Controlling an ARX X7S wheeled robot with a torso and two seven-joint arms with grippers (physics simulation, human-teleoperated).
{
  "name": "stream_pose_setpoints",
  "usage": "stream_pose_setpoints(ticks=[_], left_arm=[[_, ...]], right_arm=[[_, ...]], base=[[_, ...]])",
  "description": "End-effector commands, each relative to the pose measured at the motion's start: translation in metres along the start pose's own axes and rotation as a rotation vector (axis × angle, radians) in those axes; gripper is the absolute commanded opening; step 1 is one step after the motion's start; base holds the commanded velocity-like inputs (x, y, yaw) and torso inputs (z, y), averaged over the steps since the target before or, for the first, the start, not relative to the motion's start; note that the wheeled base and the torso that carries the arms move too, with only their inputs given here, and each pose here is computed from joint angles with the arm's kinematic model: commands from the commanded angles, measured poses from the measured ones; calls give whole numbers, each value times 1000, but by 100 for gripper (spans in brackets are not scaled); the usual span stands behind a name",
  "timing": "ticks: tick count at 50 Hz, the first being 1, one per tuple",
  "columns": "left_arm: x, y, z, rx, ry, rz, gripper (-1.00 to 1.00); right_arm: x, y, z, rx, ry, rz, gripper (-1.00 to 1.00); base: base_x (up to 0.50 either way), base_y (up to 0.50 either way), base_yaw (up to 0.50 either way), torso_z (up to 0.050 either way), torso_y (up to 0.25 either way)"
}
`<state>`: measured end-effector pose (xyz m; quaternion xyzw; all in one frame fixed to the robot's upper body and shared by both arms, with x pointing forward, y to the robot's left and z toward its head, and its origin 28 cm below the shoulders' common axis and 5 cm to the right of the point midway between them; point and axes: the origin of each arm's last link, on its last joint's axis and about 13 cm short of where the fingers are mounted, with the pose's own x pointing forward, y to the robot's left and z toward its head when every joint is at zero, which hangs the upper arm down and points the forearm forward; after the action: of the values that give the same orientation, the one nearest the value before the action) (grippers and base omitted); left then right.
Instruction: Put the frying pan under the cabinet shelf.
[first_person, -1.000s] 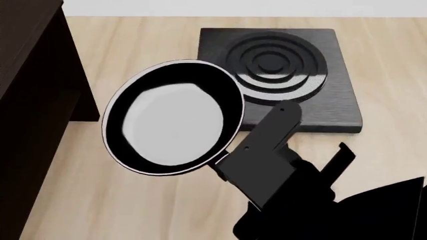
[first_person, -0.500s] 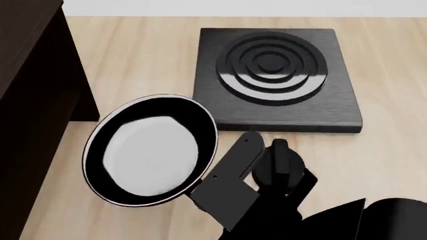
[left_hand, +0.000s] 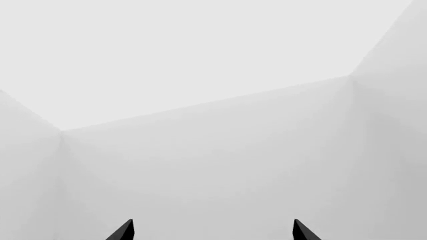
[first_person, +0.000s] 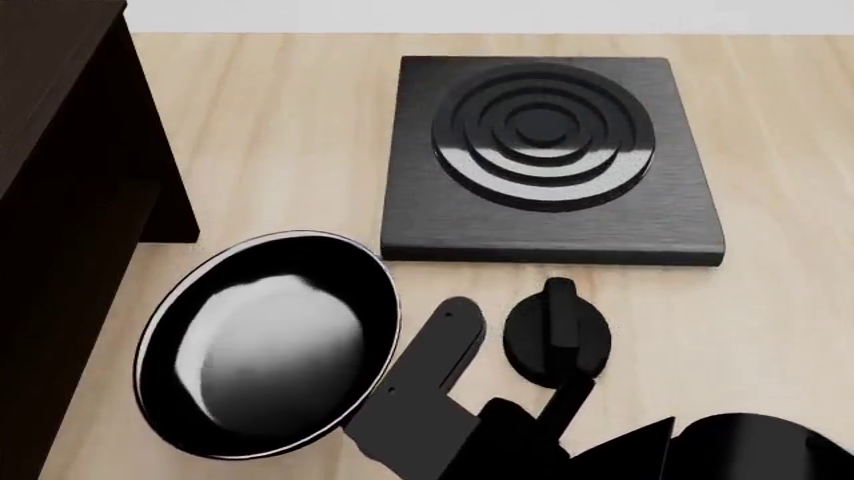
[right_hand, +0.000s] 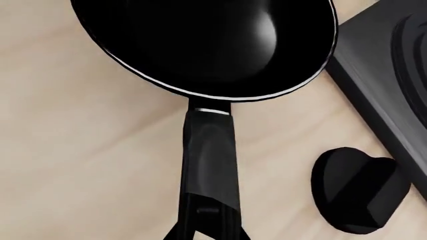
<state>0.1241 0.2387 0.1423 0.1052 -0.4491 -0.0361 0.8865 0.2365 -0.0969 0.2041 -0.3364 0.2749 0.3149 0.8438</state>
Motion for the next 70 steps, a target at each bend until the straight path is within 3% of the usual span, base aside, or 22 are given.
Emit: stream_pose_setpoints(ticks=[1,48,60,70], left_arm=[[3,2,1,6,-12,8,100],[2,5,4,14,-13,13,100],[1,5,2,14,-8,15,100],[0,6,1,17,-7,20,100]], right_arm=[[2,-7,13,-22,-61,-74,-100],[35,-35,30,62,-46,-155,-100],[42,-26,31,47,-46,-124,-100],[42,-11,29,-18,-39,-68,-100]], base=[[0,0,0,0,0],[0,0,0,0,2],[0,0,0,1,2],[0,0,0,0,1]])
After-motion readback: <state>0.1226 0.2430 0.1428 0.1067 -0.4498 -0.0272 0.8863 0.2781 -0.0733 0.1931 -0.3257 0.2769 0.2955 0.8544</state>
